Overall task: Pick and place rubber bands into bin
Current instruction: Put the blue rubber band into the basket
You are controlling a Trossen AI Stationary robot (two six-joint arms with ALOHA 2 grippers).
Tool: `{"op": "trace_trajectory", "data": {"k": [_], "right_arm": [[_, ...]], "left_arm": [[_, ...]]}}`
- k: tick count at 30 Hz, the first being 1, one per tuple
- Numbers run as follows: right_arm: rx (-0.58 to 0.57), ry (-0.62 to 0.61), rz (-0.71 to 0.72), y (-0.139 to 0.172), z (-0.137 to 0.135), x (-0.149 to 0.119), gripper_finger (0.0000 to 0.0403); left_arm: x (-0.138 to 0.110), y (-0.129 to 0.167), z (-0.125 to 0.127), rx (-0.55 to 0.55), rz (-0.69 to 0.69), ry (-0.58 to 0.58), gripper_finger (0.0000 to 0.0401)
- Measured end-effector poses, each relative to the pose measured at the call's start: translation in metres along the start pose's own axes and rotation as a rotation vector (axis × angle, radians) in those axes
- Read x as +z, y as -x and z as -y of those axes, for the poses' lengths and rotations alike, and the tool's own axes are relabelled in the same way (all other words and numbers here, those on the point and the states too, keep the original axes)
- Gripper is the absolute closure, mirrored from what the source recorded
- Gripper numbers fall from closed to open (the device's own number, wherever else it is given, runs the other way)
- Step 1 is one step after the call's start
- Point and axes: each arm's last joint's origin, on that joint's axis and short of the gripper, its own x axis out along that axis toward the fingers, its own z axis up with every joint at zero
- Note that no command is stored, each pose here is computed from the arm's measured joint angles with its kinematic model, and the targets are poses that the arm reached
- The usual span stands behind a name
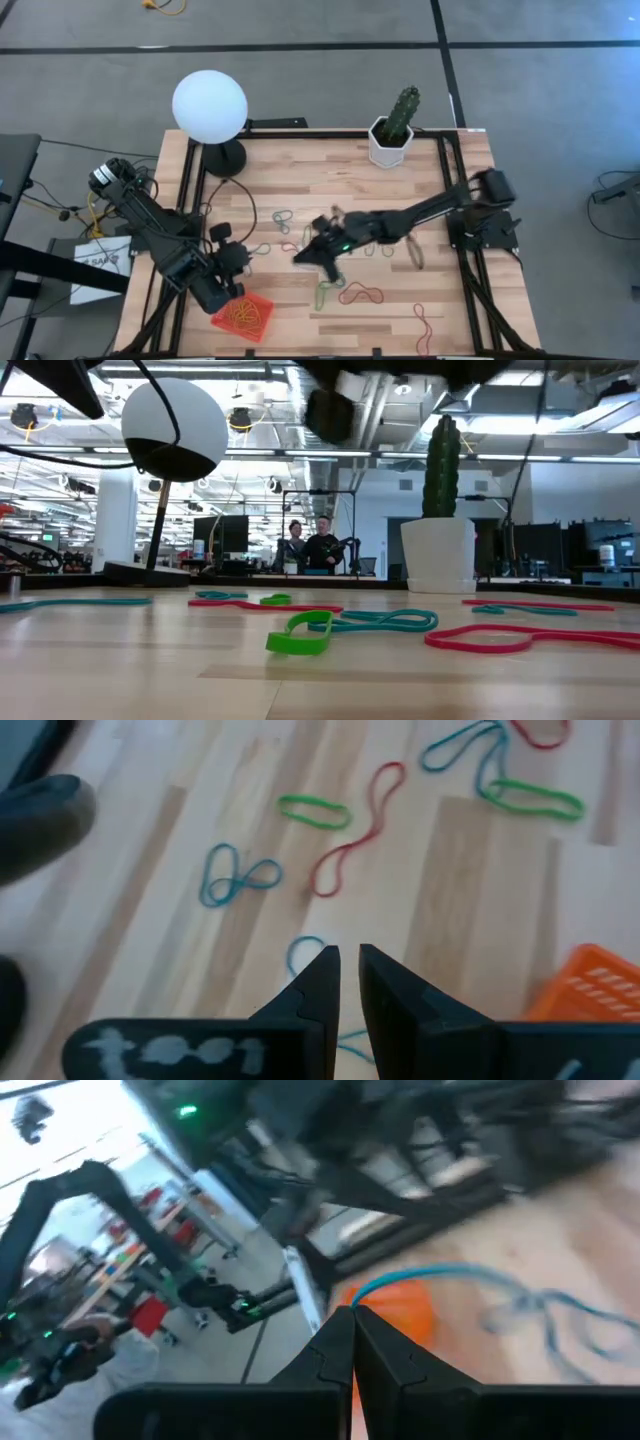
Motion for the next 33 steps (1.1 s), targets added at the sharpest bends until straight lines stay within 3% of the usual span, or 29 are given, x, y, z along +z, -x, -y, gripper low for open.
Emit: {"op": "trace_trajectory", "data": {"k": [4,8,14,19,27,33], "right_arm": [[0.061,0.054,-0.008,-0.045,-0.014,0.006,0.0403],[0.041,0.103,-0.080,-0.080,-0.024,0.004,0.0403],[0.029,0.130,-0.115,-0.114,-0.030,-0.001,0.0403],[0.031,0.123,-0.128,-0.140,-0.024,-0.016,0.0403],[0.112,0.072,-0.162,-0.163,-0.023,-0.028,0.0403],[0.048,0.066,-0.284,-0.162,-0.025,-0.044,0.0403]], "left_arm": [[-0.003,0.000,-0.006,0.058,-0.017,0.019,0.0368],[-0.009,0.001,-0.016,0.148,-0.053,0.058,0.0368],[-0.015,0.005,-0.028,0.264,-0.091,0.100,0.0368],[-0.014,0.005,-0.029,0.278,-0.067,0.102,0.0368],[-0.014,0.005,-0.029,0.280,-0.063,0.120,0.0368],[-0.014,0.005,-0.029,0.280,-0.061,0.129,0.0368]]}}
